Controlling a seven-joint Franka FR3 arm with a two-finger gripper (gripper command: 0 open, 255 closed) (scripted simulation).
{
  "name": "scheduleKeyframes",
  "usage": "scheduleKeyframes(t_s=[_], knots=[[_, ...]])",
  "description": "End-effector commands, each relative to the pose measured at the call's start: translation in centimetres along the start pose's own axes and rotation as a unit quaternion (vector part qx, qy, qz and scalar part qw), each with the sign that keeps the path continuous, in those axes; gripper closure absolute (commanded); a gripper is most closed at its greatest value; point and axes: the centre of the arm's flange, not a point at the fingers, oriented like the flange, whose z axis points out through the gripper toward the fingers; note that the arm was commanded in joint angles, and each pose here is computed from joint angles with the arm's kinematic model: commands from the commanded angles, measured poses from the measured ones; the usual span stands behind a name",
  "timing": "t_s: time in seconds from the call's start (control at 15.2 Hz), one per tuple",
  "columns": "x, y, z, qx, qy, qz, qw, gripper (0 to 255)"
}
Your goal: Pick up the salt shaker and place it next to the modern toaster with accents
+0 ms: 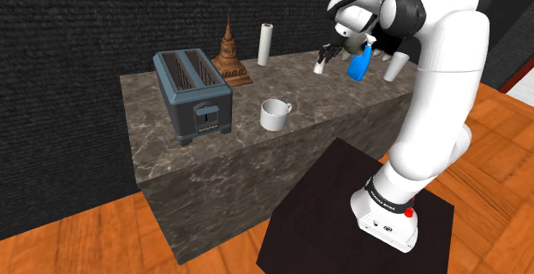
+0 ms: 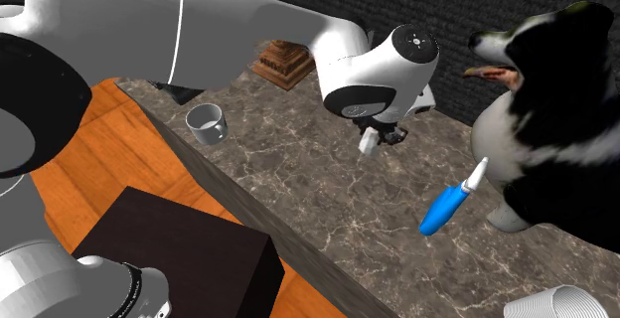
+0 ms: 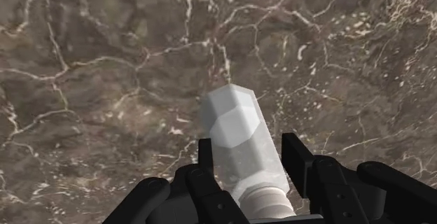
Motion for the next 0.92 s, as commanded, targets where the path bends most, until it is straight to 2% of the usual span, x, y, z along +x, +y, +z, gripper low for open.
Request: scheduleKeyframes(t_s=[0.0, 0.86], knots=[[0.2, -0.1, -1.1, 0.000, 0.000, 0.000, 1.0000, 255], [1.9, -0.9, -7.8, 0.000, 0.000, 0.000, 1.0000, 255]])
